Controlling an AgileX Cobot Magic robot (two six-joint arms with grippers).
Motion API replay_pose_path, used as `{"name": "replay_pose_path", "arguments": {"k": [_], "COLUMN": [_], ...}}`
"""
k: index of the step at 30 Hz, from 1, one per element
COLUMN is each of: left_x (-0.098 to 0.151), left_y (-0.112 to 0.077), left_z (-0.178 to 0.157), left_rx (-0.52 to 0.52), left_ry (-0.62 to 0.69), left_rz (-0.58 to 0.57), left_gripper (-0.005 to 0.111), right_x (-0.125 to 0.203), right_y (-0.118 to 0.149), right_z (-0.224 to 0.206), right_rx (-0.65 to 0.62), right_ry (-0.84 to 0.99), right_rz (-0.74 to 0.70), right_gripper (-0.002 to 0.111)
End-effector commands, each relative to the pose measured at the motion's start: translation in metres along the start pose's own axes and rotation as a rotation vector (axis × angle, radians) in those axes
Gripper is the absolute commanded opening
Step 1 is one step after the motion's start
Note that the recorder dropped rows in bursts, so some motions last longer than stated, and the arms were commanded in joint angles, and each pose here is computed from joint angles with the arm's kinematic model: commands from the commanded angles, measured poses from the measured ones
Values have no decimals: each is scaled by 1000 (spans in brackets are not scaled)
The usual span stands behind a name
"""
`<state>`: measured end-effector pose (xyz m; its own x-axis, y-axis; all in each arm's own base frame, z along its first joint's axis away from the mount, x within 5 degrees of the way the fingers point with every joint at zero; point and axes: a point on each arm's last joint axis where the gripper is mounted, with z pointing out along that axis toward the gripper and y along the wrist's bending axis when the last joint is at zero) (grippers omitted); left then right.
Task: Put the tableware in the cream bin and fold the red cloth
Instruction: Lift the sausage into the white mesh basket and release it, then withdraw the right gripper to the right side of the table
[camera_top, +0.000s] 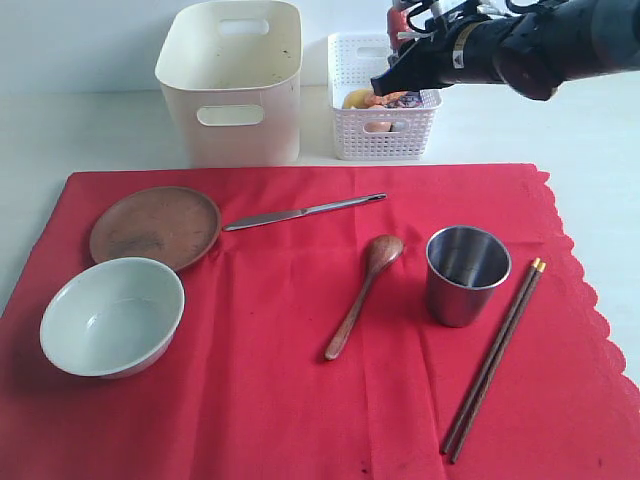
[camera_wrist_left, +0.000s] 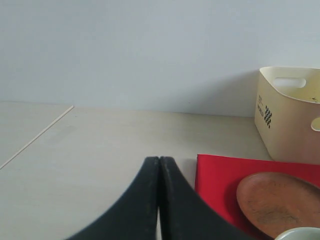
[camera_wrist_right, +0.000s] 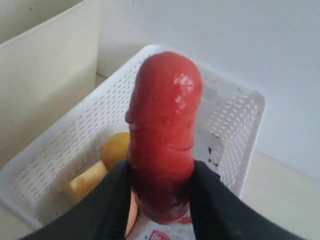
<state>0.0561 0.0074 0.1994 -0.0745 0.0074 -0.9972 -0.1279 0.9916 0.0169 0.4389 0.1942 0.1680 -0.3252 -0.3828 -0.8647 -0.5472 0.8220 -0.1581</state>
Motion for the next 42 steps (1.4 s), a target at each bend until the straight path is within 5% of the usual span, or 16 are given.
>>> {"name": "replay_pose_path", "arguments": {"k": [1, 5, 13, 18, 34, 42], "left_x": [0, 0, 0, 0, 0, 0], "left_y": [0, 0, 0, 0, 0, 0], "left_z": [0, 0, 0, 0, 0, 0], "left_rx": [-1, -1, -1, -1, -1, -1], "left_ry": [-5, -5, -5, -5, -5, -5], "left_rz": [-13, -13, -13, -13, -13, -13], "left_gripper": [1, 1, 1, 1, 1, 1], "right_x": [-2, 1, 6, 2, -104, -125], "right_y": [-4, -5, -4, -7, -43, -51], "right_z": [19, 31, 38, 33, -106, -185], "right_rx": [4, 6, 3, 28, 280, 378], "right_ry": [-34, -40, -45, -8, 71, 186], "right_rz": [12, 38, 45, 50, 79, 195], "right_gripper": [1, 17, 75, 93, 79, 31]}}
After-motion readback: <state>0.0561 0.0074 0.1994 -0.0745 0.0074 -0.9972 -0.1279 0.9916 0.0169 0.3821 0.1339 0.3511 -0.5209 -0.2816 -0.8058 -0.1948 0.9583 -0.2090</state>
